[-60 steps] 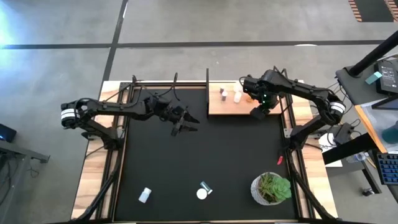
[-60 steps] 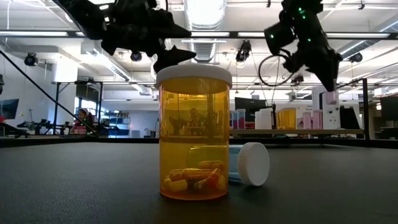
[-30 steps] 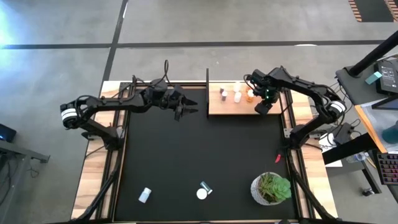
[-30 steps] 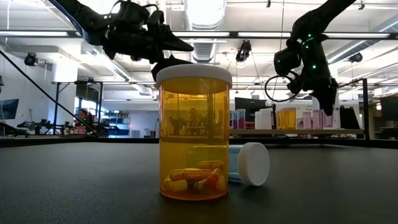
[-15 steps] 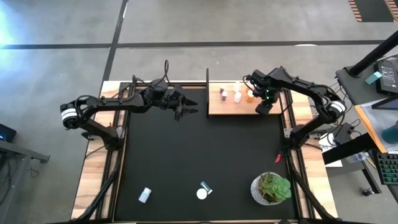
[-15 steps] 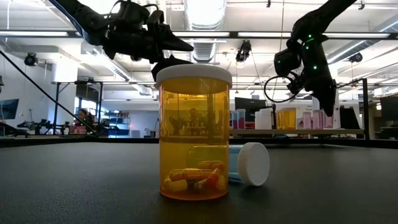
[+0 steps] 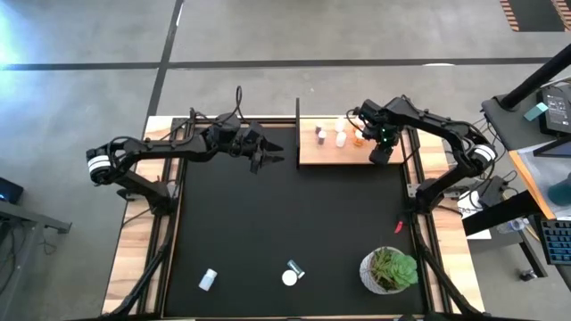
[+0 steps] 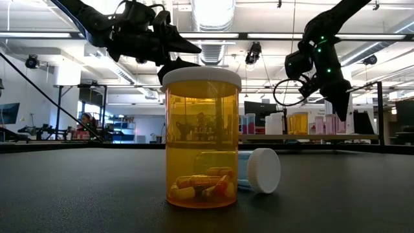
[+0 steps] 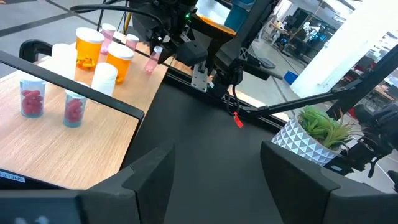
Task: Pick and place medicine bottles onto shelf by color
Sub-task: Put the pink pill bottle on the shelf aligned with the other pink pill bottles
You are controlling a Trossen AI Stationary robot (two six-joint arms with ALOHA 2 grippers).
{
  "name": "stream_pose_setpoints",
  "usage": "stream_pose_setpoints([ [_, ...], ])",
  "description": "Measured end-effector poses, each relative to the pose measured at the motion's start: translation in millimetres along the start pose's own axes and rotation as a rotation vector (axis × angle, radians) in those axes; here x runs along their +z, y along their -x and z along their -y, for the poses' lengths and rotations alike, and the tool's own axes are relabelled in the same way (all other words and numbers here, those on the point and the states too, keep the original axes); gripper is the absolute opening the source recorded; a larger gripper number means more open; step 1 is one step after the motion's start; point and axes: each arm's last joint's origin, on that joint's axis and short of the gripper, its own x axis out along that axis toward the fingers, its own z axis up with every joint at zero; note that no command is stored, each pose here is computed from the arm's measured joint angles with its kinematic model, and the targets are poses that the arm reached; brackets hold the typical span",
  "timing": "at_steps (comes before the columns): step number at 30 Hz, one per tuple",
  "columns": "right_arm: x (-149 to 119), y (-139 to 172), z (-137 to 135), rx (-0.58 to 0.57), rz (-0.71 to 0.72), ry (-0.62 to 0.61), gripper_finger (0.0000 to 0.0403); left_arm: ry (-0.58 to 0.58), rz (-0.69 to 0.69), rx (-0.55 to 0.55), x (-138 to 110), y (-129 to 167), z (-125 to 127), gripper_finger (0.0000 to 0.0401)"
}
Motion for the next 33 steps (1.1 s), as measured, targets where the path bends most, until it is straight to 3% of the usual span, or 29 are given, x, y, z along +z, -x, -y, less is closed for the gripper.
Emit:
stream_pose_setpoints([
  [7, -1.9, -4.4, -1.5, 0.008, -0.016, 0.057, 0.0109, 0.000, 0.000, 0.000, 0.0, 0.0, 0.0, 0.0220],
  [22, -1.5, -7.0, -1.8, 0.004, -0.011, 0.019, 0.0110, 0.000, 0.001, 0.002, 0.0, 0.0, -0.1, 0.0220],
  [33, -0.6, -7.2, -1.5, -0.002, -0.003, 0.008, 0.0151, 0.001, 0.001, 0.004, 0.0, 0.0, -0.1, 0.0220],
])
